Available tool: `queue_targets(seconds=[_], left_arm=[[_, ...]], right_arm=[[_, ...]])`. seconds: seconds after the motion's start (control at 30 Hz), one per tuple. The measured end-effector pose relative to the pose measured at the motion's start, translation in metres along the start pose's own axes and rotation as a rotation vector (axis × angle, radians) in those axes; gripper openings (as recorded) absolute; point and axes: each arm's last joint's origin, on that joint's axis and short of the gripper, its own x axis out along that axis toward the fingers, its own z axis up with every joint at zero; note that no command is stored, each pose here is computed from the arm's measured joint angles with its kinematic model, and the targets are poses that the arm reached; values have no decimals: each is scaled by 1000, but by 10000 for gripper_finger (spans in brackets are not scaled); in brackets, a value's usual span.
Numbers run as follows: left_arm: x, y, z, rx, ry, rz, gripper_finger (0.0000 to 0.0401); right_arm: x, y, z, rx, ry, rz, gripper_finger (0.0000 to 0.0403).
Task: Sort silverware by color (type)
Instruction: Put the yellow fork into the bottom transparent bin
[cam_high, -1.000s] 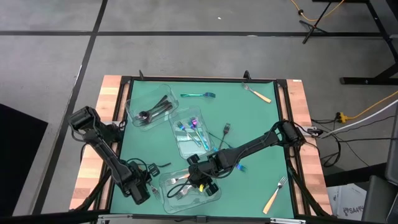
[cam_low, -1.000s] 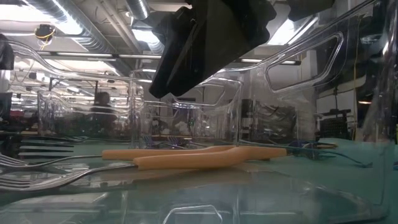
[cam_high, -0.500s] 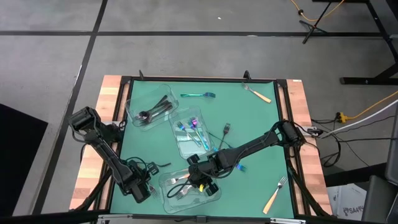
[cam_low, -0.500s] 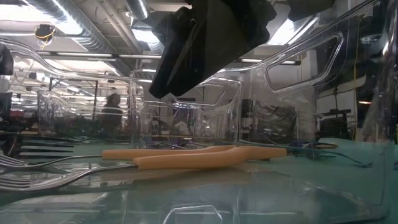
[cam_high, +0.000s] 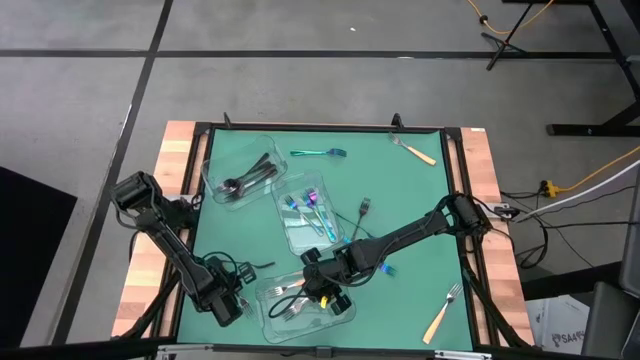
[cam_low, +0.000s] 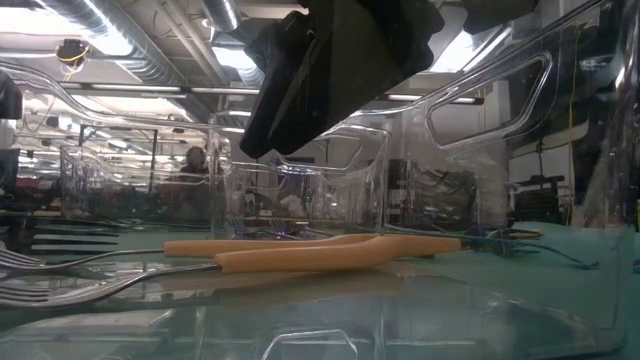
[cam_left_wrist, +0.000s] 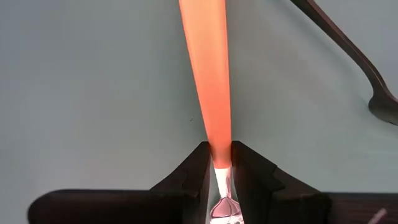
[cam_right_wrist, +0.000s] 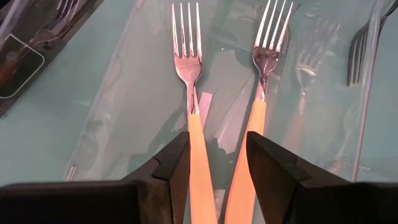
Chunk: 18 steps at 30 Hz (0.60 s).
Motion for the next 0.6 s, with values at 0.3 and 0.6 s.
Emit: queue_targets(seconds=[0.3,0.6], left_arm=[[0,0,0,-1,0,-1,57],[0,0,0,-5,0,-1,57]], right_arm=[[0,0,0,0,0,0,145],[0,0,0,0,0,0,145]])
